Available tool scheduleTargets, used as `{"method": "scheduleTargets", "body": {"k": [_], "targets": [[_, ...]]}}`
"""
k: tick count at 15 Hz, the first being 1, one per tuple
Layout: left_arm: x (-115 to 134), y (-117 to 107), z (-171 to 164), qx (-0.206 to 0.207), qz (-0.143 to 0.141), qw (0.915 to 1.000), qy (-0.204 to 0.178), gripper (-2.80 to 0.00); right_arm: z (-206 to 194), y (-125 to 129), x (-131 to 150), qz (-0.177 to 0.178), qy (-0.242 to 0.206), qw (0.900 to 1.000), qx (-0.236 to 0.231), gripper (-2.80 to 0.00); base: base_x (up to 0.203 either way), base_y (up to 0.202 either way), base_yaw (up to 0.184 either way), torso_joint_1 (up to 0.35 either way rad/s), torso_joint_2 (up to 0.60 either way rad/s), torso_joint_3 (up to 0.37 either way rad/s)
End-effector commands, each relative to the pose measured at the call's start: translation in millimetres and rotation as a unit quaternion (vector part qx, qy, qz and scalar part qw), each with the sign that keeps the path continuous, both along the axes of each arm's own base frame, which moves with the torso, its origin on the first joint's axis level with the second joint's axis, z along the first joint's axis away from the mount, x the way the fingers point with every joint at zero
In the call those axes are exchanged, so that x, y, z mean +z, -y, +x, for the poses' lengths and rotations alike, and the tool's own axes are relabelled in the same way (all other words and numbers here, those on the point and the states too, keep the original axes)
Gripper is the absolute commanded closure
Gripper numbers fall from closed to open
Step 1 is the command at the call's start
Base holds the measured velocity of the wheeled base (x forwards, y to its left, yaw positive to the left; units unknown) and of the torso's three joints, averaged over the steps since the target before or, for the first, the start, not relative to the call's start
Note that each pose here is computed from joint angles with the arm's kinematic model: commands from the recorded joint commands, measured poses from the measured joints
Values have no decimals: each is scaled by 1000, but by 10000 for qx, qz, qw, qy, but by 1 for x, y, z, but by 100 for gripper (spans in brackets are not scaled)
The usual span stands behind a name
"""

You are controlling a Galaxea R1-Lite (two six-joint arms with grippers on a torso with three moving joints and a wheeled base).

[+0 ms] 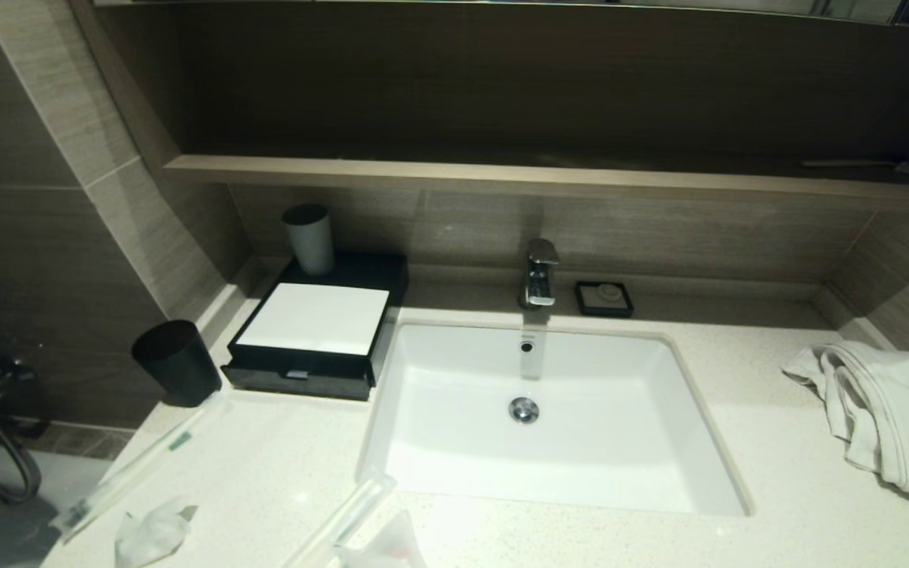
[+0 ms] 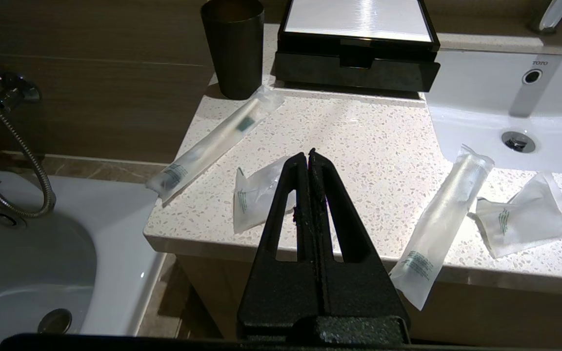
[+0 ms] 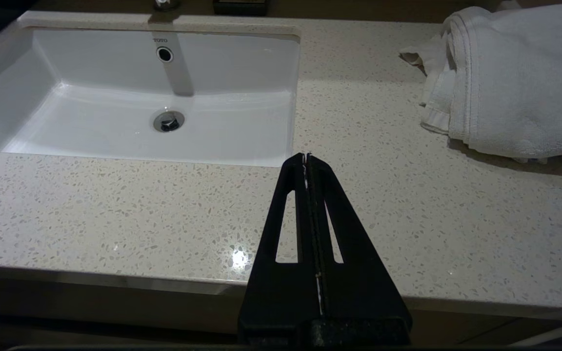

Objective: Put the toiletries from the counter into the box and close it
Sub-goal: Pick up the cup

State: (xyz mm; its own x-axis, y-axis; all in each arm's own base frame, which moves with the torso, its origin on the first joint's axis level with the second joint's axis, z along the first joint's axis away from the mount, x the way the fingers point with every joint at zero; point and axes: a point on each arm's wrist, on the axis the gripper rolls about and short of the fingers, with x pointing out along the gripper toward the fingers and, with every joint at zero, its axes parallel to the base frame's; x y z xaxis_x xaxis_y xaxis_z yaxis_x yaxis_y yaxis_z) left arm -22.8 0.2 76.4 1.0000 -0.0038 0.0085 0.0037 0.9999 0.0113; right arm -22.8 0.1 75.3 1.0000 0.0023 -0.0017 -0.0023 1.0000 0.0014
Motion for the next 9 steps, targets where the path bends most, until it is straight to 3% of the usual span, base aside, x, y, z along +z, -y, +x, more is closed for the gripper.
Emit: {"method": "scheduleTargets", "body": {"k": [1,9], "targets": [[0,0,0,-4,-11,10000,3,0,0,0,0,1,1,10000,4,0,0,0,0,0,0,0],[0,0,0,-5,13,10000,-4,0,0,0,0,1,1,10000,4,0,0,0,0,0,0,0]]}}
